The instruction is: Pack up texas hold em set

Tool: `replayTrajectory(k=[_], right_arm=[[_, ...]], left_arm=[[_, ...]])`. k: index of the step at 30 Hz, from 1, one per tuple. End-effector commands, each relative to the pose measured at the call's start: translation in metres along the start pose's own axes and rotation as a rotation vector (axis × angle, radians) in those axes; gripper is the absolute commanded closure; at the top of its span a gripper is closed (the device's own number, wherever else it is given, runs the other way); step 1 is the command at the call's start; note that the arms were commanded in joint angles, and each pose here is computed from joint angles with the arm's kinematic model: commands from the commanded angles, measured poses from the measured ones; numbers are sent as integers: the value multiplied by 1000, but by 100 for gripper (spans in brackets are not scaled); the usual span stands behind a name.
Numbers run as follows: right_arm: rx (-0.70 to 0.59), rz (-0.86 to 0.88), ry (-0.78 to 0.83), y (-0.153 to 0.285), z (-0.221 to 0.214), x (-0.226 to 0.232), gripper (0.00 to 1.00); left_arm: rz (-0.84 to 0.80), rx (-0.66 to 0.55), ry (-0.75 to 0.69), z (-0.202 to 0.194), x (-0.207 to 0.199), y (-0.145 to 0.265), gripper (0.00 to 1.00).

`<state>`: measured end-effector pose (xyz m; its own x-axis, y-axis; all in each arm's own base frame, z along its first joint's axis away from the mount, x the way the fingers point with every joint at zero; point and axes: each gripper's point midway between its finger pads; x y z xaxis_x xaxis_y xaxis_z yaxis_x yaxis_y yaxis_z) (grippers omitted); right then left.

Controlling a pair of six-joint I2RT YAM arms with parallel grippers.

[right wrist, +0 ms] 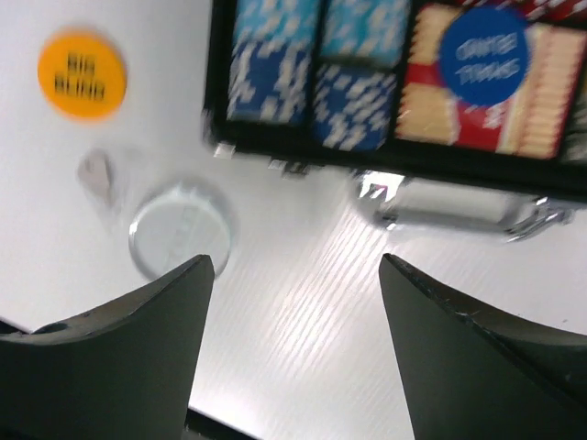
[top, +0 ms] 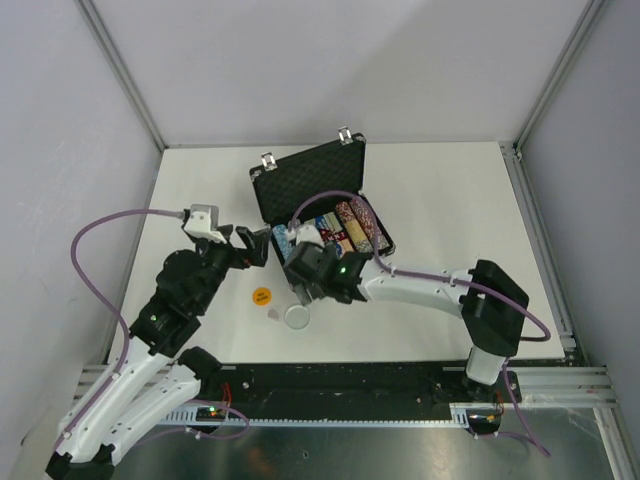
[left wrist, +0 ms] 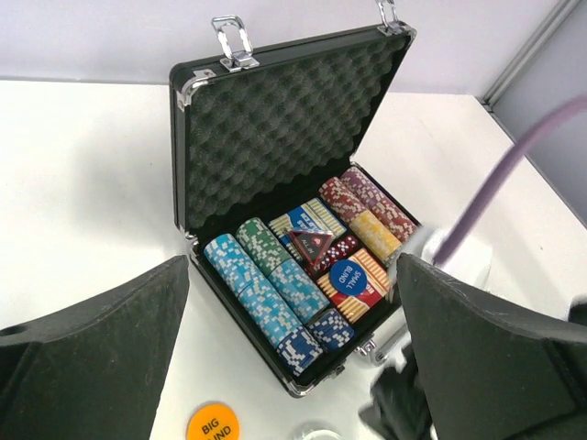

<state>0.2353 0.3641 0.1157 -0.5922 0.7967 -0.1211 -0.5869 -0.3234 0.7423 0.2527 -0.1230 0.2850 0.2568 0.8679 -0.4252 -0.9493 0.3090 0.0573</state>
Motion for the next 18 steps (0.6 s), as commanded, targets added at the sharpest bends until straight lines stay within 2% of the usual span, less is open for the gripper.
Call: replayTrajectory(k=[1, 9, 12, 18], right_arm=[[21, 85, 122, 0, -27, 39, 19], [43, 235, 190, -3, -52, 98, 8], [60, 257, 198, -9, -59, 106, 2], [94, 236, 197, -26, -69, 101, 1]], left_arm=[[50, -90, 38, 18, 9, 5, 0], [118, -163, 79, 29, 24, 16, 0], [119, -161, 79, 28, 24, 15, 0], [123, -163, 77, 29, 25, 15, 0]])
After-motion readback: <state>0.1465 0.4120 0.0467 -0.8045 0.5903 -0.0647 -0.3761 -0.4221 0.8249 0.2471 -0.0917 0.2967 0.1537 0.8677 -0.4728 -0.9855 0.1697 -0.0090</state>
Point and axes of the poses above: each gripper's point midway between its finger pads, its own y axis back along the fingers, its own x axis along the line the jaws close on, z = x × y, and after that the axes turned 10 degrees about y, right-handed
